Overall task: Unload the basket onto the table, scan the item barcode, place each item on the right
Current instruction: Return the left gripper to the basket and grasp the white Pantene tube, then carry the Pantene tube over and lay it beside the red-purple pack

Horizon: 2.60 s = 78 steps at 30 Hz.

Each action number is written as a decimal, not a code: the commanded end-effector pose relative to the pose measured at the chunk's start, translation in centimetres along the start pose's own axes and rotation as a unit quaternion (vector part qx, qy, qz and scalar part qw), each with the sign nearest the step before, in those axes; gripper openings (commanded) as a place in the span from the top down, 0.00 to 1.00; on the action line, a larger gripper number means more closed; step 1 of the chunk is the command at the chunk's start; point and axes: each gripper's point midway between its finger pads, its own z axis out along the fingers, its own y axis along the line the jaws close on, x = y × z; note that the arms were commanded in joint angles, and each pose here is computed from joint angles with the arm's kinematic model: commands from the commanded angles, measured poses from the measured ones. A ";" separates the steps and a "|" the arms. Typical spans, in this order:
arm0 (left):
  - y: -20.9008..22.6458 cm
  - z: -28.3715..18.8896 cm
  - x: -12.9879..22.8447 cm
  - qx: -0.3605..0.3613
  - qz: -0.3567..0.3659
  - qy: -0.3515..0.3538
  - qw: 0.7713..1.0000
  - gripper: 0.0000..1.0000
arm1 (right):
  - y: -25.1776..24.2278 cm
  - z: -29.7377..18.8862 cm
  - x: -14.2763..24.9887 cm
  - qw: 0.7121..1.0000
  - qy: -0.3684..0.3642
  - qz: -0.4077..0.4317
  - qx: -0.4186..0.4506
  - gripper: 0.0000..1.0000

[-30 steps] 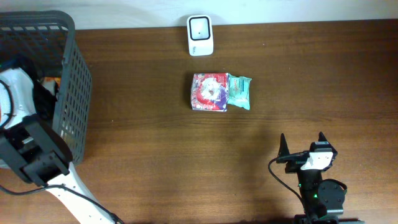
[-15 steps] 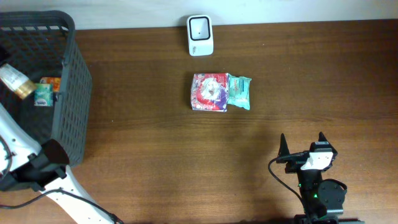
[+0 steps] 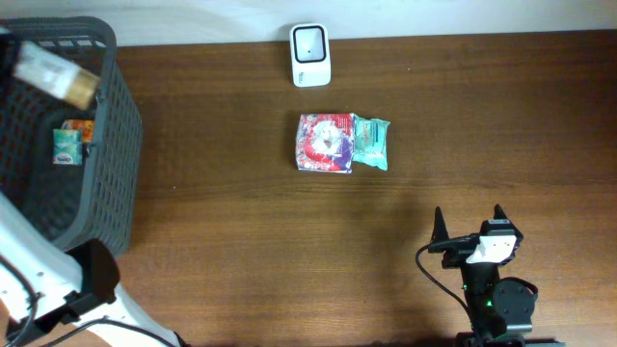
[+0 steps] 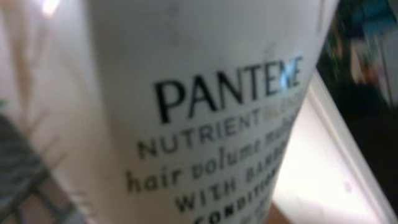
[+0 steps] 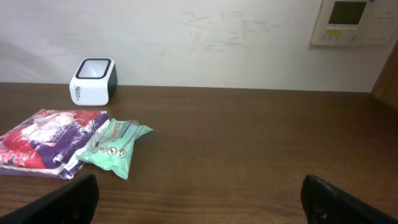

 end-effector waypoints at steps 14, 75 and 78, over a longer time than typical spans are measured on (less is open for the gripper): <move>-8.3 8.8 23.8 0.027 0.400 0.269 0.876 1.00 | -0.3 0.0 0.3 1.000 0.003 0.003 0.008 0.01; -7.1 18.0 32.2 -0.030 0.434 0.306 0.847 0.11 | -0.3 0.0 0.3 1.000 0.003 0.003 0.008 0.01; -9.1 16.6 29.1 -0.008 0.426 0.264 0.865 0.15 | -0.3 0.0 0.3 1.000 0.003 0.003 0.008 0.01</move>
